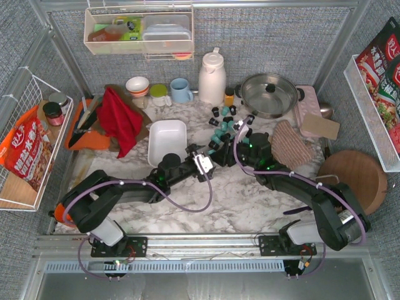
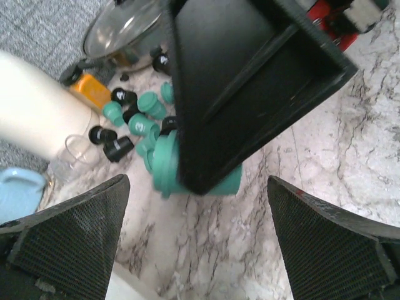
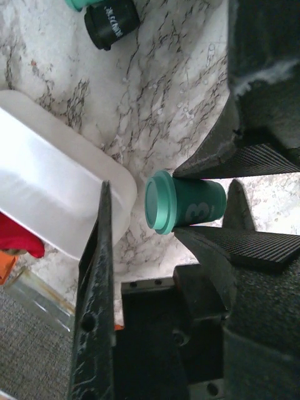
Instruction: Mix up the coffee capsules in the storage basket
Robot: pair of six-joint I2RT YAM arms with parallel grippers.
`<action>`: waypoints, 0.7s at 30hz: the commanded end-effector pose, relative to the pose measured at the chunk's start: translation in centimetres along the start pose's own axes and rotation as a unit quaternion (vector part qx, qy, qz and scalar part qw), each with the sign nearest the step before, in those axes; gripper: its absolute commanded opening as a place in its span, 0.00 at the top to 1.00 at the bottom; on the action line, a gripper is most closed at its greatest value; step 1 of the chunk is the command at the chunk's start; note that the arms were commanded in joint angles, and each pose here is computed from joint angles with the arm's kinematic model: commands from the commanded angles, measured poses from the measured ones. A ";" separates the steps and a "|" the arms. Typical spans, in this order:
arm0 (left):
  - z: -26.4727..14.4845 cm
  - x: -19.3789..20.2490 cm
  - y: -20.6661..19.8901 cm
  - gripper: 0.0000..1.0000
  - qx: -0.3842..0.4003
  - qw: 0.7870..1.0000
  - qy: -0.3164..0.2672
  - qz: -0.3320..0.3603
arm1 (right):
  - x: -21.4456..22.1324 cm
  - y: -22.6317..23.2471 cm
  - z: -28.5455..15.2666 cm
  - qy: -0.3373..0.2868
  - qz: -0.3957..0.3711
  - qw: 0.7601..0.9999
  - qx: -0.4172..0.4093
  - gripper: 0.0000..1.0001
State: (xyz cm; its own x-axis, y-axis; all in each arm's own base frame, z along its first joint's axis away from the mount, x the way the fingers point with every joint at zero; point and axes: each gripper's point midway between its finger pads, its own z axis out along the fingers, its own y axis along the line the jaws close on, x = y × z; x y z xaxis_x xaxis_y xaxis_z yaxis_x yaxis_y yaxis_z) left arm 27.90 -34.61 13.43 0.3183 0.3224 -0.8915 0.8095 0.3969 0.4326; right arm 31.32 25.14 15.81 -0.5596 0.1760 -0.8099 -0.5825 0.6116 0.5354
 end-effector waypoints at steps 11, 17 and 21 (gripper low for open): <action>1.0 -3.9 1.5 0.03 -0.086 0.990 -0.090 0.060 | -1.7 2.5 -0.1 -0.020 -0.012 0.999 -0.044 0.73; 1.3 -3.8 0.3 0.10 -0.075 0.991 -0.092 0.068 | -1.5 2.5 0.1 -0.016 -0.009 0.999 -0.046 0.73; 1.2 -3.5 0.4 0.29 -0.086 0.990 -0.088 0.066 | -1.4 2.4 0.1 -0.014 -0.010 0.999 -0.042 0.72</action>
State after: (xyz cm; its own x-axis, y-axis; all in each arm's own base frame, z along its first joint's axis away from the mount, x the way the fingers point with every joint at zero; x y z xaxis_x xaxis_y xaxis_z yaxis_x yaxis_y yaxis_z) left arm 27.44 -36.87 15.38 0.4833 0.2544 -0.8377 0.6972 0.4668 0.5441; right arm 30.69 26.18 17.46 -0.5471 0.1795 -0.8176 -0.6257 0.5612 0.5418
